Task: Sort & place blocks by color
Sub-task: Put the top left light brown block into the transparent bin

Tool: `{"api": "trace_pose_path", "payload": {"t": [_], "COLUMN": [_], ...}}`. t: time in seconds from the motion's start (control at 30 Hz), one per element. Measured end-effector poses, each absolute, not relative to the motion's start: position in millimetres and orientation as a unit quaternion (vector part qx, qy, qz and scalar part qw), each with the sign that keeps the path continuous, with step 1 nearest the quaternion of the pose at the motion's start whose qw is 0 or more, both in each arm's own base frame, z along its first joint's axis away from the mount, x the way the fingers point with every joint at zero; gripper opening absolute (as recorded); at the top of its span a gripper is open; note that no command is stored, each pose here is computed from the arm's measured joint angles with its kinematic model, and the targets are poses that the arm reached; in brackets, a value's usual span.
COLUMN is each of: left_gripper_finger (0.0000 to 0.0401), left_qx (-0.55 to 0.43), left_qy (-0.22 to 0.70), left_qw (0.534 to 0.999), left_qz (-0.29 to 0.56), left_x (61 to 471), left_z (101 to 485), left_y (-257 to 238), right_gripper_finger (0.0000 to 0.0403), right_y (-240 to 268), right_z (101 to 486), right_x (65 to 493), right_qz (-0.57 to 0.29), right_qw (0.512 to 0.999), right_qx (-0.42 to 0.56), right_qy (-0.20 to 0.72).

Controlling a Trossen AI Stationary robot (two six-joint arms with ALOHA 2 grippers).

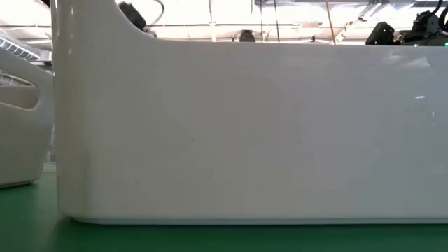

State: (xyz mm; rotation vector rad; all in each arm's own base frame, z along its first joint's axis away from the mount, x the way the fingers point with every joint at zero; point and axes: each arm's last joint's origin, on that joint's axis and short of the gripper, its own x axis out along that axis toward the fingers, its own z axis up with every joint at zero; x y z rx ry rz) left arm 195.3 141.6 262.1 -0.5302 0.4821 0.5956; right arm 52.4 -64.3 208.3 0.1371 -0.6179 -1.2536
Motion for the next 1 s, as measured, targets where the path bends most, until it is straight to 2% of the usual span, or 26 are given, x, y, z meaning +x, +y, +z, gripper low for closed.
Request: {"api": "trace_pose_path", "payload": {"t": [0.23,0.43,0.77,1.0], "left_gripper_finger": [0.0129,0.0129,0.0129,0.0129], "left_qx": [-0.209,-0.184,-0.227,-0.343], "left_qy": [0.103,0.068,0.080,0.090], "left_qw": [0.954,0.975,0.969,0.935], "left_qz": [0.190,0.107,0.052,0.023], "left_x": [210.4,225.1,238.2,244.4], "left_z": [295.2,305.5,304.8,304.5], "left_y": [126.1,102.6,67.1,39.5], "right_gripper_finger": [0.0223,0.0223,0.0223,0.0223], "right_y": [-64.3,-64.3,-64.3,-64.3], "right_z": [208.4,208.4,208.5,208.4], "right_x": [52.4,52.4,52.4,52.4], "right_qz": [-0.577,-0.577,-0.577,-0.577], "right_qw": [0.763,0.763,0.763,0.763], "right_qx": [0.063,0.063,0.063,0.063], "right_qy": [-0.284,-0.284,-0.284,-0.284]}}
